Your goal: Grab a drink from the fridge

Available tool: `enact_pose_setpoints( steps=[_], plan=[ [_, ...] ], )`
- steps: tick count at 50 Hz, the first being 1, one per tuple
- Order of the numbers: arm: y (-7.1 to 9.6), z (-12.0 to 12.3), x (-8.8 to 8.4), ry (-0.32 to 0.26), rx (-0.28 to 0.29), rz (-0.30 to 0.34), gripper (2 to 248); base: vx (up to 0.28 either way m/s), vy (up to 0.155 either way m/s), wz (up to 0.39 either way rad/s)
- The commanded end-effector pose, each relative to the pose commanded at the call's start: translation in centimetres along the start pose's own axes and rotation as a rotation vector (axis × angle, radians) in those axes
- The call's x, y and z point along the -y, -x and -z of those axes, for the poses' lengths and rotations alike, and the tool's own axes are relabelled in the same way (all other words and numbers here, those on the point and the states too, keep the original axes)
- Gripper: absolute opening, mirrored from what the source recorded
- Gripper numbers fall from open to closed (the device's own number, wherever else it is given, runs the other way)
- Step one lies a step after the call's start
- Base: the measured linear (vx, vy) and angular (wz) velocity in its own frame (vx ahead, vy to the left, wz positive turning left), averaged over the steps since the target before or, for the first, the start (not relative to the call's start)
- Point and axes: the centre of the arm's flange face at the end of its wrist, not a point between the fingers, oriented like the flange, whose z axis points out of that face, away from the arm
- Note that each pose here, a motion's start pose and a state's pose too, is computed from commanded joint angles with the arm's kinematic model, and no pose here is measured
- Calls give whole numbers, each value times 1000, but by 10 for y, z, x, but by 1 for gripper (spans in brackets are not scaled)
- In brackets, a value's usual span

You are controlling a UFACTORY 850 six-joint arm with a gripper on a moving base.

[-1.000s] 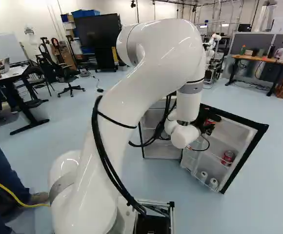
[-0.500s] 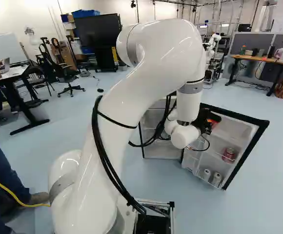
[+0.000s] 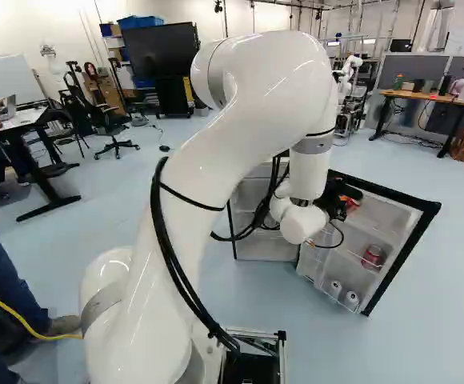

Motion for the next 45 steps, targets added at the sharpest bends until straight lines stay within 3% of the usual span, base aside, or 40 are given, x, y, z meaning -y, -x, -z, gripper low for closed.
enact_pose_setpoints(
  steps=[3, 4, 8, 9, 13, 14, 18, 19, 24, 25, 29, 30, 34, 35, 45],
  plan=[
    [0, 1, 0, 1, 1, 0, 26, 0, 0, 0],
    [0, 2, 0, 1, 2, 0, 55, 0, 0, 0],
    [0, 4, -1, 2, 4, -1, 55, 0, 0, 0],
    [0, 5, -1, 2, 4, -1, 88, 0, 0, 0],
    [0, 7, -1, 3, 6, -1, 88, 0, 0, 0],
    [1, 7, -1, 3, 7, -1, 123, 0, 0, 0],
    [1, 10, -1, 4, 9, -2, 123, 0, 0, 0],
    [1, 10, -1, 4, 10, -2, 160, 0, 0, 0],
    [1, 13, -2, 6, 12, -2, 160, 0, 0, 0],
    [1, 14, -2, 6, 13, -2, 197, 0, 0, 0],
    [1, 17, -3, 7, 15, -3, 197, 0, 0, 0],
    [1, 17, -3, 7, 16, -3, 234, 0, 0, 0],
    [1, 20, -3, 9, 18, -3, 234, 0, 0, 0],
    [1, 21, -3, 9, 19, -4, 247, 0, 0, 0],
    [2, 27, -5, 13, 25, -5, 247, 0, 0, 0]
  ],
)
